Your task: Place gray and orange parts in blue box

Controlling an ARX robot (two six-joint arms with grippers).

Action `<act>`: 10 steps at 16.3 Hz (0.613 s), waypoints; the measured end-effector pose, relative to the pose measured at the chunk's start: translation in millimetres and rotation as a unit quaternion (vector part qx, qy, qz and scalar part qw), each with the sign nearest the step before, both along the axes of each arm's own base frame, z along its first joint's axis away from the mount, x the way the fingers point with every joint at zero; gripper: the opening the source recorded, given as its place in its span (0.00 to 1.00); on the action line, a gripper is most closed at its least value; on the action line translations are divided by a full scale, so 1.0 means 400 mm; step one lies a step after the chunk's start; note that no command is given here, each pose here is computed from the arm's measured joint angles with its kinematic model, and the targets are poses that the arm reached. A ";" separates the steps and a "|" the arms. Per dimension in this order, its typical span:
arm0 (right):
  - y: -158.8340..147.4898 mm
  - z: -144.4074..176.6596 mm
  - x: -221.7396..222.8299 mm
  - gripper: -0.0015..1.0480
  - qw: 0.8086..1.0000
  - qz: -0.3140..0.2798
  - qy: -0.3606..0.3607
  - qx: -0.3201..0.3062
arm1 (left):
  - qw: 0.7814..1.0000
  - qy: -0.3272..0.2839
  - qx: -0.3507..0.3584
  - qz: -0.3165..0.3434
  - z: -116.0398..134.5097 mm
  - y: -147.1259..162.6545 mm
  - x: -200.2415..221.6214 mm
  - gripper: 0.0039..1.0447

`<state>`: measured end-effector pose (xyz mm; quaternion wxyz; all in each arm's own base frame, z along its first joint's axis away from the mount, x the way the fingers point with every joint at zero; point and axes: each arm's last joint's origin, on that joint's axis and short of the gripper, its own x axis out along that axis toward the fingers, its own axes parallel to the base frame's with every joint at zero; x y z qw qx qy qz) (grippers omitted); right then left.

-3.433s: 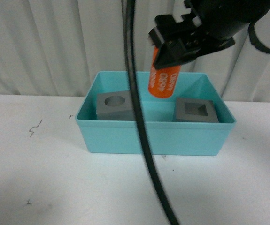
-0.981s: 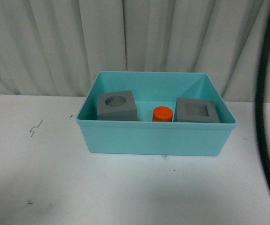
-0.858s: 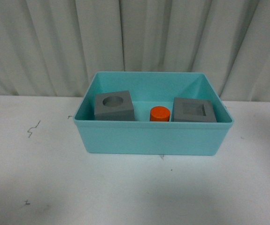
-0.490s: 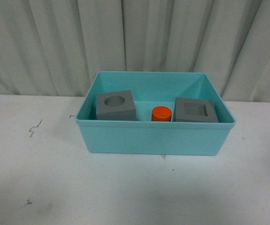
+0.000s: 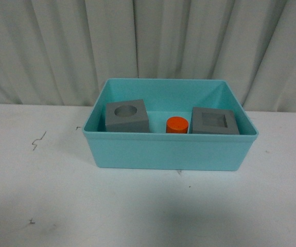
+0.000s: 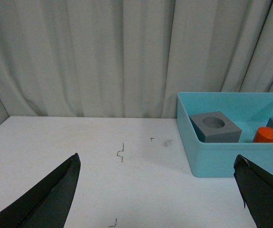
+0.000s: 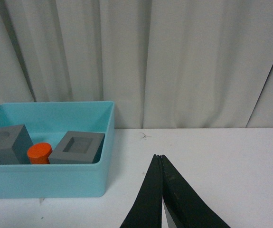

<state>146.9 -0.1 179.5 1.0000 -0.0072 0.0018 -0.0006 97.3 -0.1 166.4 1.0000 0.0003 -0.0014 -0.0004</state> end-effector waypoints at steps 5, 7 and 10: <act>0.000 -0.035 -0.039 0.02 1.000 0.000 0.007 0.000 | 1.000 0.000 0.000 0.000 0.000 0.000 0.000 0.94; 0.000 -0.025 -0.053 0.02 1.000 0.000 -0.009 0.000 | 1.000 0.000 0.000 0.000 0.000 0.000 0.000 0.94; 0.000 -0.025 -0.067 0.02 1.000 0.000 -0.006 0.000 | 1.000 0.000 0.000 0.000 0.000 0.000 0.000 0.94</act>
